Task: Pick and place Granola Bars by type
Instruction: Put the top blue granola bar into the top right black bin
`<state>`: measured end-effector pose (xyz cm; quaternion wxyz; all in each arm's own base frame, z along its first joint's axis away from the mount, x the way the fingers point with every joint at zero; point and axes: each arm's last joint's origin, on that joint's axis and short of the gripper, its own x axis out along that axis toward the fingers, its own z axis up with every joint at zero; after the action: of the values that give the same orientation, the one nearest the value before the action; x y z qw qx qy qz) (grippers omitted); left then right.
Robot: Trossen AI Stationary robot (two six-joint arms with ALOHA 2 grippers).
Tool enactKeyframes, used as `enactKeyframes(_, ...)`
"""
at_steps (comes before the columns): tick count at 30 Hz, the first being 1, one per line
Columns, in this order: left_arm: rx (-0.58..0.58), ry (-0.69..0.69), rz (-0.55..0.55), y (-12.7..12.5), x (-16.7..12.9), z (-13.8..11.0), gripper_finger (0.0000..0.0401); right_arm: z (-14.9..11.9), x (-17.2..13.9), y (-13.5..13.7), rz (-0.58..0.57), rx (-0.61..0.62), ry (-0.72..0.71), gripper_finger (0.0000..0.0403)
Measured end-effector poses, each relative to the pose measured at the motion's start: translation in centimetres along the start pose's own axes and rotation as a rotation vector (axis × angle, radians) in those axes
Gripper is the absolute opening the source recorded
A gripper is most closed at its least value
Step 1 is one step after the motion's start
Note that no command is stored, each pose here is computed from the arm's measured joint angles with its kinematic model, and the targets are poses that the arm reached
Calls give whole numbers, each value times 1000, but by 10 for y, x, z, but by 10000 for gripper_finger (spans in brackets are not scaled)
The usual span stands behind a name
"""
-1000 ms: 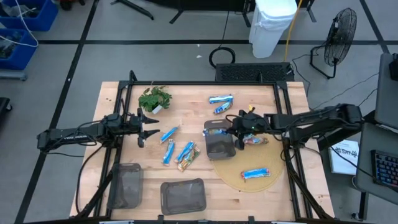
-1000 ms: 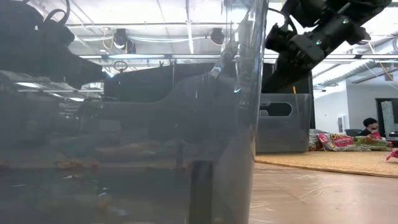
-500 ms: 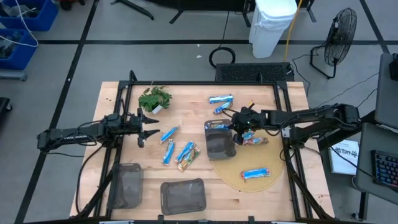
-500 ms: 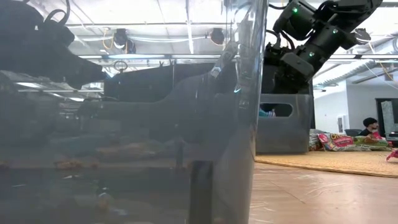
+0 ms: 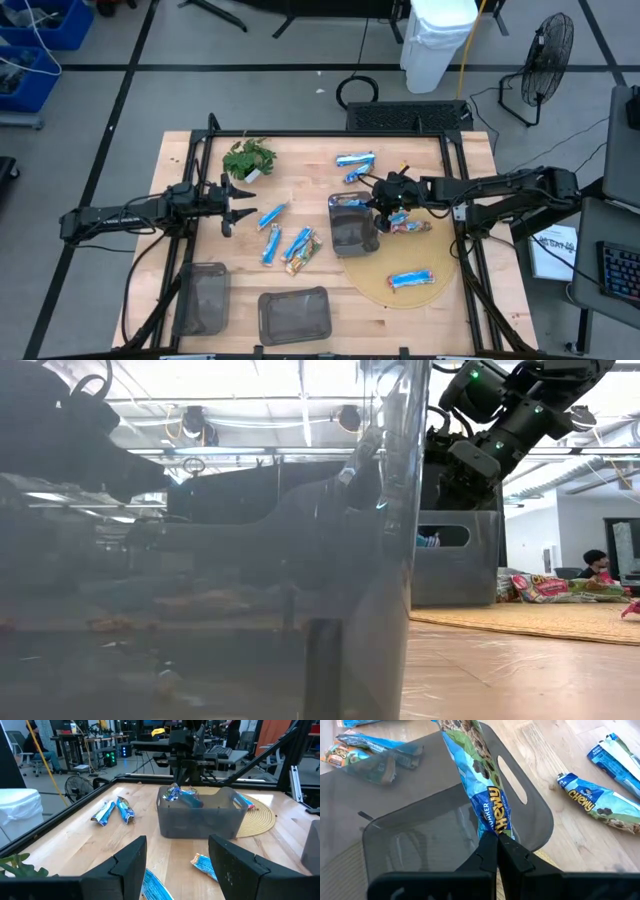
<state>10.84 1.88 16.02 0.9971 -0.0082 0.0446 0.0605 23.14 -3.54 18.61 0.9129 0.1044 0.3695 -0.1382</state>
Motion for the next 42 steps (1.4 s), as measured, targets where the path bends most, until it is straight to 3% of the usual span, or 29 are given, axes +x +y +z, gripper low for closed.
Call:
enactKeyframes(10, 0, 0, 0, 0, 0, 0, 216, 1, -1, 8, 23, 37, -18, 0)
enactKeyframes(14, 0, 0, 0, 0, 0, 0, 216, -1, -1, 13, -23, 72, -32, 0)
enactKeyframes(42, 0, 0, 0, 0, 0, 0, 216, -10, 14, 24, -33, 45, 20, 7)
